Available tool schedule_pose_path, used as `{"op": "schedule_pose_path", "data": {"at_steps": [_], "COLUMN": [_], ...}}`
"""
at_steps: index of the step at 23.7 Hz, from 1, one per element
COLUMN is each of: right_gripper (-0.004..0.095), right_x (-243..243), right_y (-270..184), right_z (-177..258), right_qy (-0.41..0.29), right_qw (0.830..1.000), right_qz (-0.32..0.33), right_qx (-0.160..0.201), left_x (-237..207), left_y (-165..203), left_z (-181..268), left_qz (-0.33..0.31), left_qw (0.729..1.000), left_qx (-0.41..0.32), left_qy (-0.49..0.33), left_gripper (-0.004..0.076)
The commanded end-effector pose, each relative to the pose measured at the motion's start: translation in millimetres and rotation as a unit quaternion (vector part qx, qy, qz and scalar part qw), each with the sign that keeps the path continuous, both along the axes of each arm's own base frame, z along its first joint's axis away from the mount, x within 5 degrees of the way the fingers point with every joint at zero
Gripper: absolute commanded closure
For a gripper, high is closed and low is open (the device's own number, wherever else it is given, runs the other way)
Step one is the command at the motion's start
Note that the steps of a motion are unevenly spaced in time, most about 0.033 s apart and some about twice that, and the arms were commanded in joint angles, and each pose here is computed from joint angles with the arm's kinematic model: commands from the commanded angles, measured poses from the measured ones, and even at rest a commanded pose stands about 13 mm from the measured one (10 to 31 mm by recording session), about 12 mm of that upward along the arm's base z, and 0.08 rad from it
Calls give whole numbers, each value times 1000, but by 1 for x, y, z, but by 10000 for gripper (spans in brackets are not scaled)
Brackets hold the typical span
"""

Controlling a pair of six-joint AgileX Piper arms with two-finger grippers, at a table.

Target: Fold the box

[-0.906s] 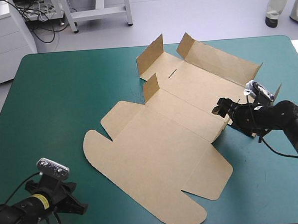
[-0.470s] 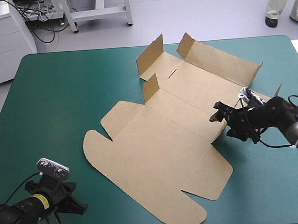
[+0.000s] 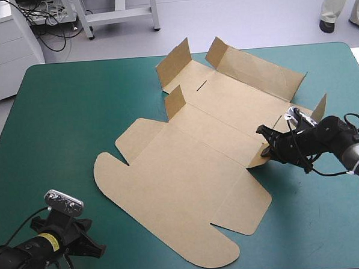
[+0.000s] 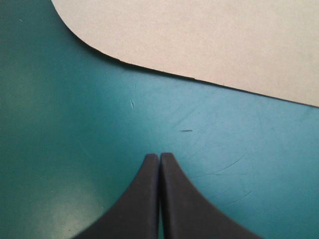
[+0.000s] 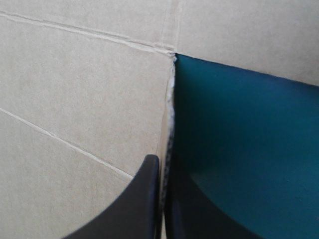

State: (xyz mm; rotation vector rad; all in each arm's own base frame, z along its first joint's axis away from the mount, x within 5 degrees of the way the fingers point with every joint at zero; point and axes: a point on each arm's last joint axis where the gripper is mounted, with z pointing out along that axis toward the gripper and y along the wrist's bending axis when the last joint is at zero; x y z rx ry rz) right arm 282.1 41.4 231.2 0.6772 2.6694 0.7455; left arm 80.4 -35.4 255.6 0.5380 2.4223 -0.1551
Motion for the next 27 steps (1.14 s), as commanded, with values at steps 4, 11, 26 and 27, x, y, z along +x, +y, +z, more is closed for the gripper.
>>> {"op": "schedule_pose_path", "data": {"at_steps": [4, 11, 26, 27], "right_gripper": [930, 930, 931, 931], "right_x": [6, 16, 44, 45], "right_y": [0, 1, -10, -9], "right_z": [21, 46, 189, 192], "right_qy": [-74, -139, -329, -327], "right_qw": [996, 981, 833, 829], "right_qz": [51, 124, 332, 344], "right_qx": [-23, -61, -296, -296], "left_x": [4, 4, 4, 4], "left_y": [-2, -2, -2, -2], "left_z": [9, 9, 9, 9], "left_qz": [2, 2, 2, 2], "left_qw": [1000, 1000, 1000, 1000], "left_qx": [-14, -14, -14, -14], "left_qy": [-25, -25, -25, -25], "left_gripper": [756, 756, 756, 756]}}
